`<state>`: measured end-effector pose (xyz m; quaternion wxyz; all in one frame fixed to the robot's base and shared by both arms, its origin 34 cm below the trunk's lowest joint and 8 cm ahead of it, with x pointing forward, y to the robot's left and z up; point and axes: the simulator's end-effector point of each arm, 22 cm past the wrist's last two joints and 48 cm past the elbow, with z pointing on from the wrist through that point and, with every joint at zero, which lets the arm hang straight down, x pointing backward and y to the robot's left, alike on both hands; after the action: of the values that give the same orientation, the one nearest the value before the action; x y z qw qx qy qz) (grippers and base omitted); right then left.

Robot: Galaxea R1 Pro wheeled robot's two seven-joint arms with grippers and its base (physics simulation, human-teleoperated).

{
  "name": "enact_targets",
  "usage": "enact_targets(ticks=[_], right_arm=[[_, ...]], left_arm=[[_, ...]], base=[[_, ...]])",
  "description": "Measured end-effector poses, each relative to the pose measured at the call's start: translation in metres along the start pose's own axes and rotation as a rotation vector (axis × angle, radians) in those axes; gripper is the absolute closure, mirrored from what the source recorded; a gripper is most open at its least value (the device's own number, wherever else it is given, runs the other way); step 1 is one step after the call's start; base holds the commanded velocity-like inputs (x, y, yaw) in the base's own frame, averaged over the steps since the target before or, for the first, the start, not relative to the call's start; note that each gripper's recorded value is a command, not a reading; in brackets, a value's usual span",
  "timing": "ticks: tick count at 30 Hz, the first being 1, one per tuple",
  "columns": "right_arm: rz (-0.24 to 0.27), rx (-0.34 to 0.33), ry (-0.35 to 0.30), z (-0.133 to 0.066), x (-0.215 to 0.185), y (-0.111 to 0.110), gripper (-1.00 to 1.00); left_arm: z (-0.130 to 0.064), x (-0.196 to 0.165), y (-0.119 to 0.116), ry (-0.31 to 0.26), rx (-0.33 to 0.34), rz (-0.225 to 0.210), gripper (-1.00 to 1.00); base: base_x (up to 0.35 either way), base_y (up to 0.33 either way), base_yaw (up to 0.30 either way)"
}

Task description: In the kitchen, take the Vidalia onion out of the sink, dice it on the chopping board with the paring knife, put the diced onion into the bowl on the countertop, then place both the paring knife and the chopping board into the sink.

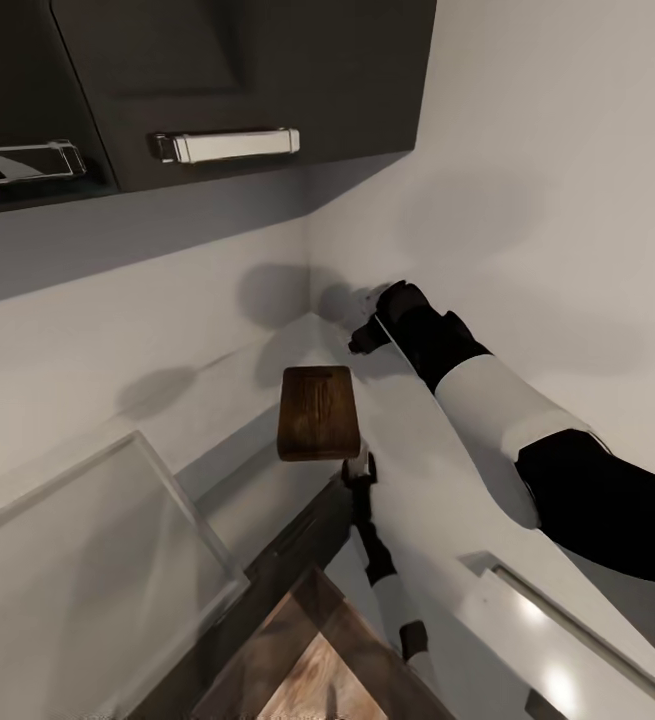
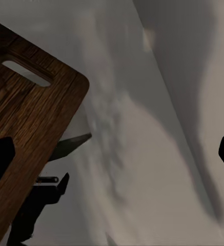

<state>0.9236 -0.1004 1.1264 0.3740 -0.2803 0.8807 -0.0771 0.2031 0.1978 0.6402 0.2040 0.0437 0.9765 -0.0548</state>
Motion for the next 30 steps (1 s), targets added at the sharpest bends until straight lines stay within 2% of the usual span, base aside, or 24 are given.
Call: enact_targets(ticks=[7,30], right_arm=[[0.001,-0.004,0.006,0.0044,0.003,0.0017,-1.0],[-0.002,-0.003,0.003,0.0046,0.0024,0.0017,-1.0]], left_arm=[[-0.0004,0.0025,-0.0003,0.007,0.001,-0.001,-1.0],[-0.0008,0.0041,-0.0007,0.01,0.001,0.0,-1.0]], base=[[0.0,0.0,0.092],[0.0,0.0,0.002]])
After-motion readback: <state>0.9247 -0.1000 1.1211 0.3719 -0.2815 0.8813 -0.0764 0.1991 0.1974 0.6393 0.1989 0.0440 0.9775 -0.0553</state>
